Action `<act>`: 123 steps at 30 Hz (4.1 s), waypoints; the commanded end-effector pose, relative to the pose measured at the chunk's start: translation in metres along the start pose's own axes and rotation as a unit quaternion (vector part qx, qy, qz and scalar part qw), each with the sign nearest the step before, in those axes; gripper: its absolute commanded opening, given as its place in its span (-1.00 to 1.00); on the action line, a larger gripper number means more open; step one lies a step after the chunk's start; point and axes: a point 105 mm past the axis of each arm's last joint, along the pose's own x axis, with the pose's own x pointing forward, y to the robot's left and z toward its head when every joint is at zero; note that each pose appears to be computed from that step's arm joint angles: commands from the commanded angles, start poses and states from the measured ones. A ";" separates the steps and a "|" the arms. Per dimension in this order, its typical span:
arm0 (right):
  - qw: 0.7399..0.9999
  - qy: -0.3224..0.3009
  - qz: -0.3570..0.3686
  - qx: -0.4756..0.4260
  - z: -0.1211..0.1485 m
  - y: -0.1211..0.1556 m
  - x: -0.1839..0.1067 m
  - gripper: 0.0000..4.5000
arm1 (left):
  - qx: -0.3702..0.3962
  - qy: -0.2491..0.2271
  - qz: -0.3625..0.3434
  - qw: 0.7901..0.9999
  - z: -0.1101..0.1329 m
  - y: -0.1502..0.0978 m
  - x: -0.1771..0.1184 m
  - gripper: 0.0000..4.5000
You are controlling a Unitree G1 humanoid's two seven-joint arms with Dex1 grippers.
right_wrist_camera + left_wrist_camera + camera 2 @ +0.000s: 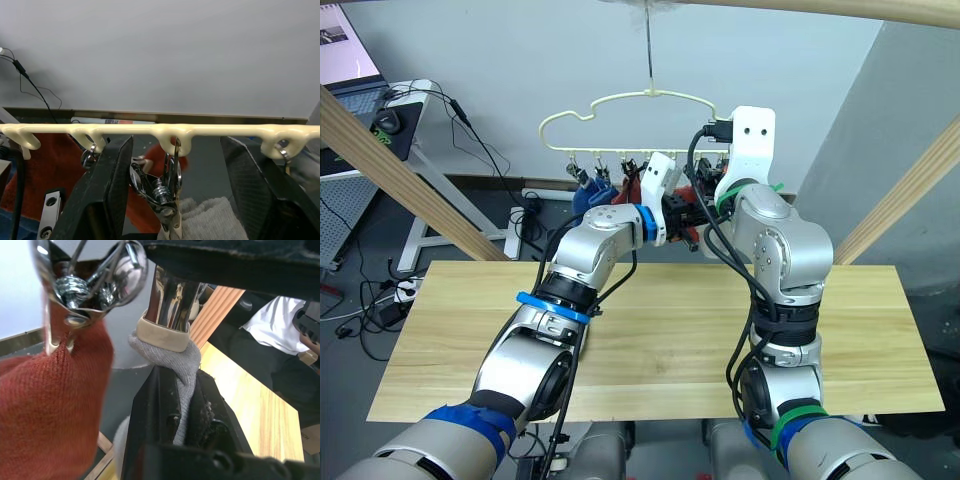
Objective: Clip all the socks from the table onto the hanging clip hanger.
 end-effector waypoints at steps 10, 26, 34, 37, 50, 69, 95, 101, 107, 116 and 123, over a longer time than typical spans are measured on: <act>0.999 -0.005 0.048 -0.003 0.002 0.013 -0.018 0.28 | 0.012 0.003 -0.043 0.999 0.000 -0.016 -0.018 0.51; 0.996 0.028 0.059 -0.068 -0.035 0.003 -0.064 0.28 | 0.029 -0.027 -0.076 0.996 0.009 -0.025 -0.075 0.51; 0.997 -0.007 -0.010 -0.075 -0.037 -0.017 -0.077 0.28 | 0.063 -0.045 -0.066 0.995 0.026 -0.012 -0.112 0.51; 0.997 -0.017 -0.032 -0.071 -0.038 -0.024 -0.082 0.28 | 0.073 -0.056 -0.056 0.994 0.031 -0.008 -0.122 0.51; 0.990 0.013 -0.067 -0.127 -0.090 -0.054 -0.136 0.28 | 0.020 -0.022 0.063 0.998 -0.028 0.000 -0.159 0.51; 0.988 0.098 -0.062 -0.102 -0.169 -0.059 -0.196 0.28 | -0.091 0.016 0.233 0.968 -0.121 -0.021 -0.211 0.51; 0.986 0.114 -0.056 -0.104 -0.185 -0.062 -0.203 0.28 | -0.077 0.024 0.212 0.974 -0.126 -0.033 -0.215 0.51; 0.986 0.115 -0.058 -0.101 -0.185 -0.064 -0.202 0.28 | -0.078 0.026 0.214 0.973 -0.127 -0.036 -0.217 0.51; 0.986 0.127 -0.060 -0.095 -0.186 -0.064 -0.202 0.28 | -0.080 0.025 0.213 0.973 -0.128 -0.036 -0.217 0.51; 0.985 0.130 -0.058 -0.092 -0.186 -0.063 -0.200 0.28 | -0.072 0.027 0.212 0.974 -0.126 -0.030 -0.215 0.51; 0.985 0.145 -0.050 -0.073 -0.189 -0.062 -0.200 0.48 | -0.073 0.021 0.206 0.976 -0.122 -0.031 -0.211 0.52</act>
